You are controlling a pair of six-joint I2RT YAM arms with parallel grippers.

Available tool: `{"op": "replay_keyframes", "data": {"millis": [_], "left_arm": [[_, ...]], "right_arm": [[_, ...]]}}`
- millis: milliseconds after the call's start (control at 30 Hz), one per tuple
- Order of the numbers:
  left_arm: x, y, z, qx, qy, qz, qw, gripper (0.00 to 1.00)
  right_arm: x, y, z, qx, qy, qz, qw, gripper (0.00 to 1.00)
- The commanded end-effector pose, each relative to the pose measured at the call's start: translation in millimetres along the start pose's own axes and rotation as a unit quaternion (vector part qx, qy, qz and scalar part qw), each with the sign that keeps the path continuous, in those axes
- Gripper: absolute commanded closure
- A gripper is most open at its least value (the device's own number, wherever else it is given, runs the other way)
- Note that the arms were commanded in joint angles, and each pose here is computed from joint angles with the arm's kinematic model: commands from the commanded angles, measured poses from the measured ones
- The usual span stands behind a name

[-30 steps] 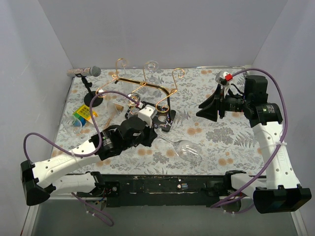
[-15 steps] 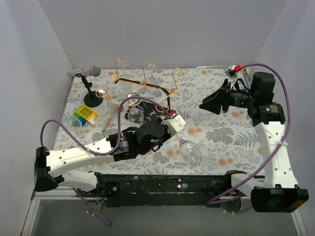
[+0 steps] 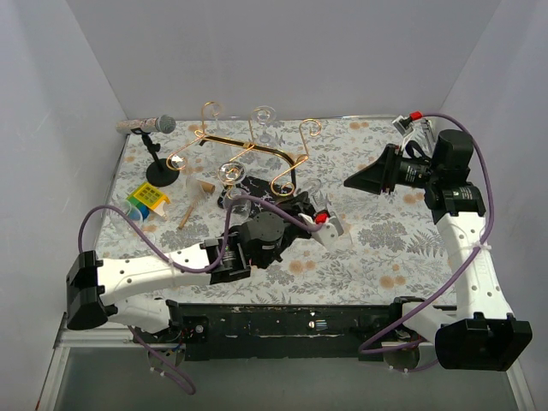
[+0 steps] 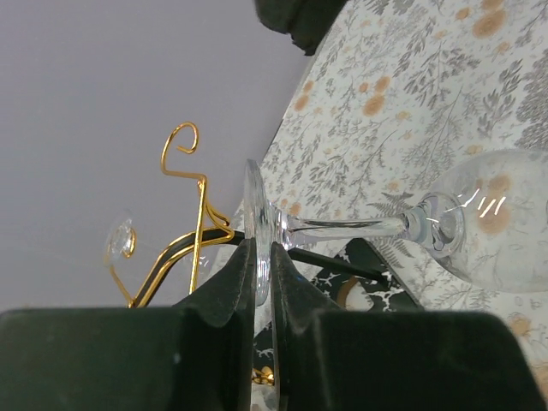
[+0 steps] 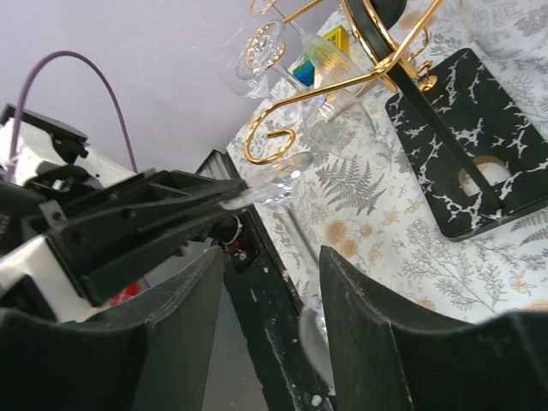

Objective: Place the wine glass upside down on the wine glass rack

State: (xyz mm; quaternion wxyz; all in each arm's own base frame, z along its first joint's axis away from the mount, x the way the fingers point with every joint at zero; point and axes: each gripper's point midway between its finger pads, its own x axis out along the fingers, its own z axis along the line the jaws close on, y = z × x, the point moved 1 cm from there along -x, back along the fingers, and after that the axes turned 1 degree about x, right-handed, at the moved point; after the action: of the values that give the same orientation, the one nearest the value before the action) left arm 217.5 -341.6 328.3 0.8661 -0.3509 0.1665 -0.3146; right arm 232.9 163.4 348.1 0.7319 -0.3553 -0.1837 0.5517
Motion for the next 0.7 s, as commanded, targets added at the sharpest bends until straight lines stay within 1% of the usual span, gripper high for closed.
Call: {"op": "replay_keyframes", "data": {"millis": [0, 167, 267, 500, 667], "left_arm": [[4, -18, 21, 0.063, -0.065, -0.047, 0.995, 1.00], [6, -19, 17, 0.116, -0.079, -0.070, 0.988, 1.00], [6, -20, 12, 0.147, -0.093, -0.082, 0.981, 1.00], [6, -23, 2, 0.198, -0.124, -0.114, 0.966, 1.00], [9, -26, -1, 0.209, -0.133, -0.126, 0.961, 1.00]], "right_arm": [[-1, -3, 12, 0.031, -0.023, -0.010, 0.999, 0.44], [2, 6, 1, 0.093, -0.013, -0.013, 0.995, 0.44], [3, 11, -4, 0.116, -0.010, -0.011, 0.993, 0.43], [4, 12, -5, 0.134, -0.018, -0.006, 0.991, 0.40], [8, 14, -7, 0.143, -0.018, -0.001, 0.990, 0.37]]}}
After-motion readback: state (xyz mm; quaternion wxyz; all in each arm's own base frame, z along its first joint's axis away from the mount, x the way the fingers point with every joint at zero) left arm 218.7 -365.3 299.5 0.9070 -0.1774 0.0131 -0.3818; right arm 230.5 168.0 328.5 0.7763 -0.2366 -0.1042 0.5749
